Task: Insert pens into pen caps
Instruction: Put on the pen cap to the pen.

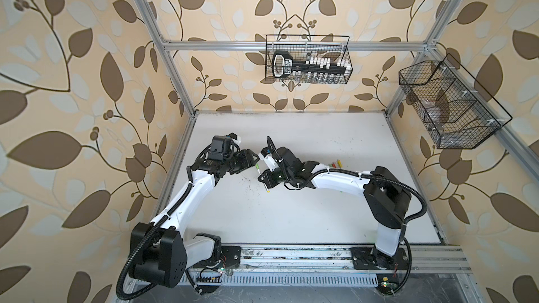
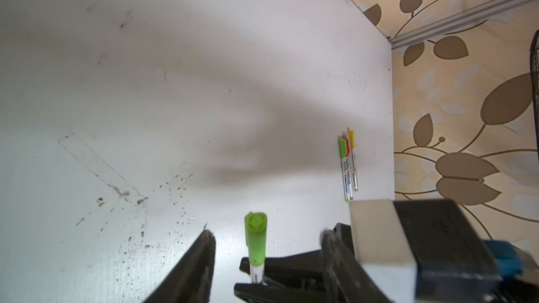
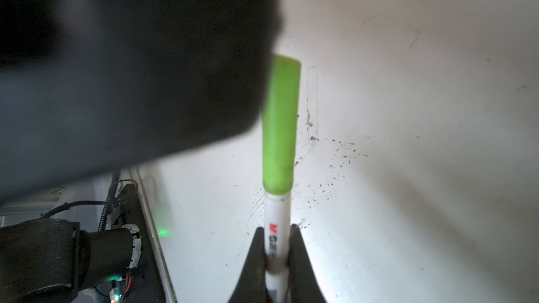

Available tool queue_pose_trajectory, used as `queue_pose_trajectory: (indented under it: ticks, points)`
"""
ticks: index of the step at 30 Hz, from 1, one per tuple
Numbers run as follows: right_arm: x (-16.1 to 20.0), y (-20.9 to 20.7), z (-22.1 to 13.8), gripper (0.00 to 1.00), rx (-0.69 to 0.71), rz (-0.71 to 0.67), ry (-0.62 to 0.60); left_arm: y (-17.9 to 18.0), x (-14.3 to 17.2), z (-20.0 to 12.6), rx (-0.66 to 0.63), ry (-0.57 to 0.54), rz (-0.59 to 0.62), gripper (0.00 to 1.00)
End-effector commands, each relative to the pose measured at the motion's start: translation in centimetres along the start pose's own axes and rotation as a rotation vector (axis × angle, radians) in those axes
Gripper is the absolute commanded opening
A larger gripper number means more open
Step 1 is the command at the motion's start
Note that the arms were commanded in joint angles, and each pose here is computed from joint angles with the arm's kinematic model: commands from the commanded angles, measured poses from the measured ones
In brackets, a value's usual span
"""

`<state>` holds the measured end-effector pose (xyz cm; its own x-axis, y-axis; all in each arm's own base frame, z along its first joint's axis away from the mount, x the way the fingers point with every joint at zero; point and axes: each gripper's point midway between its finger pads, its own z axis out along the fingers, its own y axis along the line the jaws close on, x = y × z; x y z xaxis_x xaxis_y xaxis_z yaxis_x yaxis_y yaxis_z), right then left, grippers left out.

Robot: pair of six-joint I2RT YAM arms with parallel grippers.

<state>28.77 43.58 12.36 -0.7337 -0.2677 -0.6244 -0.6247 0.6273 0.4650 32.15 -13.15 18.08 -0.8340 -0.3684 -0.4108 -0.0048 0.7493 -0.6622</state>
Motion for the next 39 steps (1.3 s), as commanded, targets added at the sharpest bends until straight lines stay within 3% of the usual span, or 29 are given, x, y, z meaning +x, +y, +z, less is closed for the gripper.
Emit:
queue_pose_trajectory:
  ticks: [1, 5, 9, 15, 25, 31, 32, 33, 37, 39]
  points:
    - [-0.4, 2.0, -1.0, 0.02, -0.049, -0.050, -0.020, -1.5, -0.6, -1.0, 0.049, -0.004, 0.042, 0.50]
    - [-0.7, 2.5, -1.3, 0.01, -0.054, -0.061, -0.029, -1.5, -0.2, -0.9, 0.056, 0.016, 0.041, 0.34]
    - [-1.1, 2.6, -1.7, 0.00, -0.048, -0.068, -0.043, -1.6, 0.4, -0.9, 0.067, 0.040, 0.046, 0.01]
    - [-3.2, 2.7, -2.5, 0.00, -0.028, -0.081, -0.100, -1.6, 1.1, -1.0, 0.074, 0.069, 0.054, 0.00]
    - [-9.5, 3.6, -4.2, 0.00, -0.036, -0.157, -0.200, -1.3, 2.8, -0.5, 0.099, 0.139, 0.038, 0.00]
    - [-7.8, 2.9, -3.7, 0.00, -0.036, -0.157, -0.133, -1.6, 2.5, -0.7, 0.103, 0.126, 0.036, 0.01]
    - [-6.9, 2.5, -3.6, 0.00, -0.030, -0.148, -0.108, -1.8, 2.1, -0.7, 0.106, 0.114, 0.031, 0.12]
    - [-5.8, 1.9, -3.4, 0.00, -0.023, -0.136, -0.079, -2.0, 1.6, -0.8, 0.114, 0.098, 0.020, 0.32]
    - [-1.1, -0.8, -3.5, 0.00, 0.031, -0.084, 0.020, -2.6, -0.8, -1.6, 0.141, 0.004, -0.019, 0.96]
    - [1.4, -2.7, -4.2, 0.00, 0.071, -0.045, 0.059, -2.9, -2.2, -2.3, 0.152, -0.044, -0.028, 0.99]
